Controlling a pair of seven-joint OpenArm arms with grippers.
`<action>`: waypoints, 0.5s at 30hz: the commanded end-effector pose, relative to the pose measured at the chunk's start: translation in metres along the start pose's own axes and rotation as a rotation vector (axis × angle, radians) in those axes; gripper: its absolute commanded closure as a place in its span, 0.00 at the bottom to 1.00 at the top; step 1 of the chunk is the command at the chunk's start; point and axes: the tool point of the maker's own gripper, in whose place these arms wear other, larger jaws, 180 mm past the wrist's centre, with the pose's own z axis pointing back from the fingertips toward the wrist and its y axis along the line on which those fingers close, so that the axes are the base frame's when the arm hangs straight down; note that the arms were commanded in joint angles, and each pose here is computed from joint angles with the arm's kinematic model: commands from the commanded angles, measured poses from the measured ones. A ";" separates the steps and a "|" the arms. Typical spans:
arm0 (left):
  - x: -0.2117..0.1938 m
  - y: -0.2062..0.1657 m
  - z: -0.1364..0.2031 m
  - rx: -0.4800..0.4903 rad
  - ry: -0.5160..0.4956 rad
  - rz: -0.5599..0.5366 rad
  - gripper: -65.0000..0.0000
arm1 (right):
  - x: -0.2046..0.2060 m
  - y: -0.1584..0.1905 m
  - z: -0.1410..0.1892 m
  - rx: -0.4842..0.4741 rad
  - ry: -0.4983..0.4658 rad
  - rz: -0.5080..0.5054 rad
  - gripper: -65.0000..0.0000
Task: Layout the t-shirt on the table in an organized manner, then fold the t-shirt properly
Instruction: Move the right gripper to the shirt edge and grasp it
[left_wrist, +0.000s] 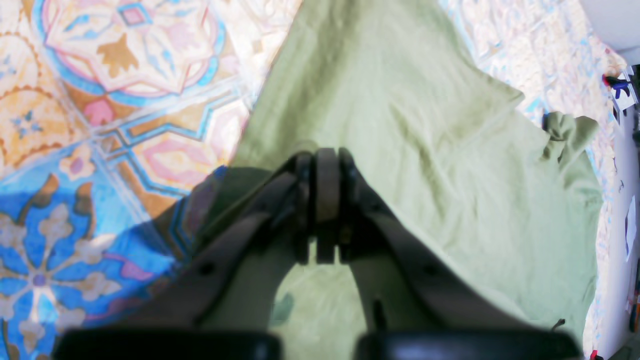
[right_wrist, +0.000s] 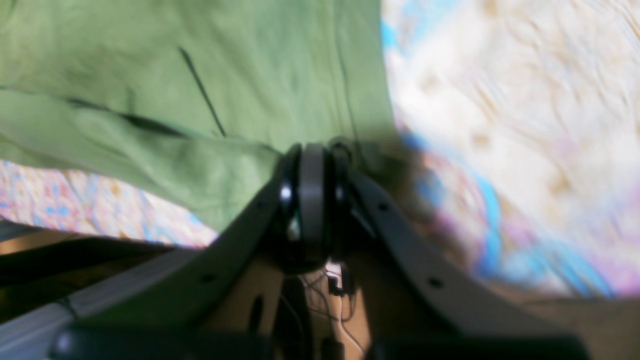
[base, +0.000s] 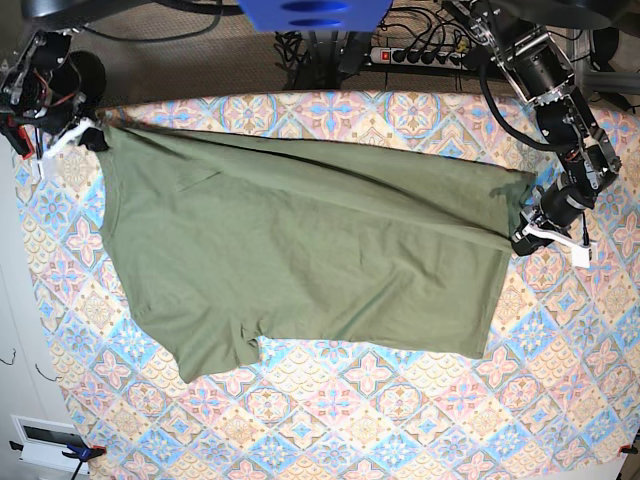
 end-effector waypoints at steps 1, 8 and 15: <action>0.022 -0.005 0.005 -0.017 -0.061 -0.019 1.00 | 0.015 -0.005 0.008 -0.021 -0.031 0.033 0.97; 0.014 -0.012 -0.001 -0.033 -0.059 0.000 1.00 | 0.013 -0.004 0.009 -0.023 -0.029 0.036 0.92; 0.012 -0.012 -0.002 -0.032 -0.055 -0.001 1.00 | 0.016 -0.005 0.008 -0.023 -0.038 0.032 0.87</action>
